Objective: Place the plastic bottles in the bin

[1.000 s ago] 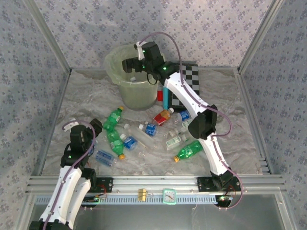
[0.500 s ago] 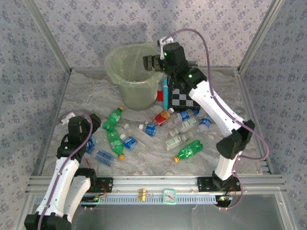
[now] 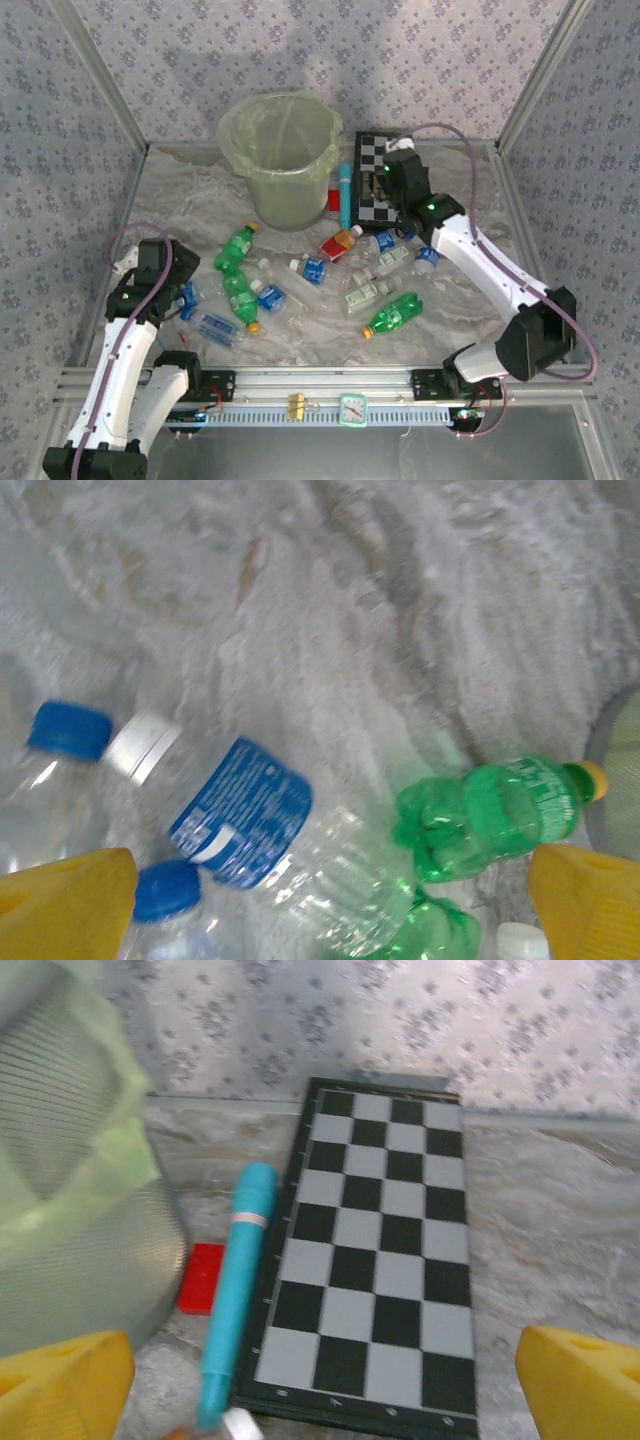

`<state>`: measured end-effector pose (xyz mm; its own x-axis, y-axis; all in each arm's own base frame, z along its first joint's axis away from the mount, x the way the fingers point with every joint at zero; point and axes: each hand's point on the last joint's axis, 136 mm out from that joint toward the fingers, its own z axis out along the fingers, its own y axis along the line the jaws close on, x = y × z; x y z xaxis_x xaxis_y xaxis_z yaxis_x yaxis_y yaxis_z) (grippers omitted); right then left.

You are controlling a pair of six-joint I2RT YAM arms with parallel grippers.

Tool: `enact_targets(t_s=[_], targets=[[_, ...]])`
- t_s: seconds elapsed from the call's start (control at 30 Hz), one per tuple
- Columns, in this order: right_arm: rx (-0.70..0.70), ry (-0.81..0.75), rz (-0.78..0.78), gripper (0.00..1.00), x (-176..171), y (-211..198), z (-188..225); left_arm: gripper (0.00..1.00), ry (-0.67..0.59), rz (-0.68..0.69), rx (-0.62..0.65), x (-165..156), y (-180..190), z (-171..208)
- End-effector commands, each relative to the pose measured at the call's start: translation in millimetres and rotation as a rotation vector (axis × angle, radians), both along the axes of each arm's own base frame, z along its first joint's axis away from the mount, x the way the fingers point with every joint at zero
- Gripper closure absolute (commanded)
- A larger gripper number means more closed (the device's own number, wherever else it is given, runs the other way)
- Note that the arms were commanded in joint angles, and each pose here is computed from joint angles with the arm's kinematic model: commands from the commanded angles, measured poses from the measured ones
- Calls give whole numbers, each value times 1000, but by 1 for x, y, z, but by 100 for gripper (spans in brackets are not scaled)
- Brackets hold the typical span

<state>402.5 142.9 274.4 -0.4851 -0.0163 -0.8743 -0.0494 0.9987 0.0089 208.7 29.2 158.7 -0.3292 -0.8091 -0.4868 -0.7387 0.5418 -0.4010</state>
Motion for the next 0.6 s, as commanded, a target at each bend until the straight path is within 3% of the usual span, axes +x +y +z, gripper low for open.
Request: enact_targets(t_s=[0.0,0.1,0.27,0.57], targets=[[86,-13,-65,0,-5,-15,-9,0,99,125,-71,-25,3,-21],[70,-9,-106,0,-9,-26,-20,0,134,170,-102,-28,1,-36],[19,-3,-39,0,-17,-24,-40,0,151,206,-160,-18,-6,-60],[62,-12,18,0,-21,-14,-55,0,115,266,-166,11,-3,-79]])
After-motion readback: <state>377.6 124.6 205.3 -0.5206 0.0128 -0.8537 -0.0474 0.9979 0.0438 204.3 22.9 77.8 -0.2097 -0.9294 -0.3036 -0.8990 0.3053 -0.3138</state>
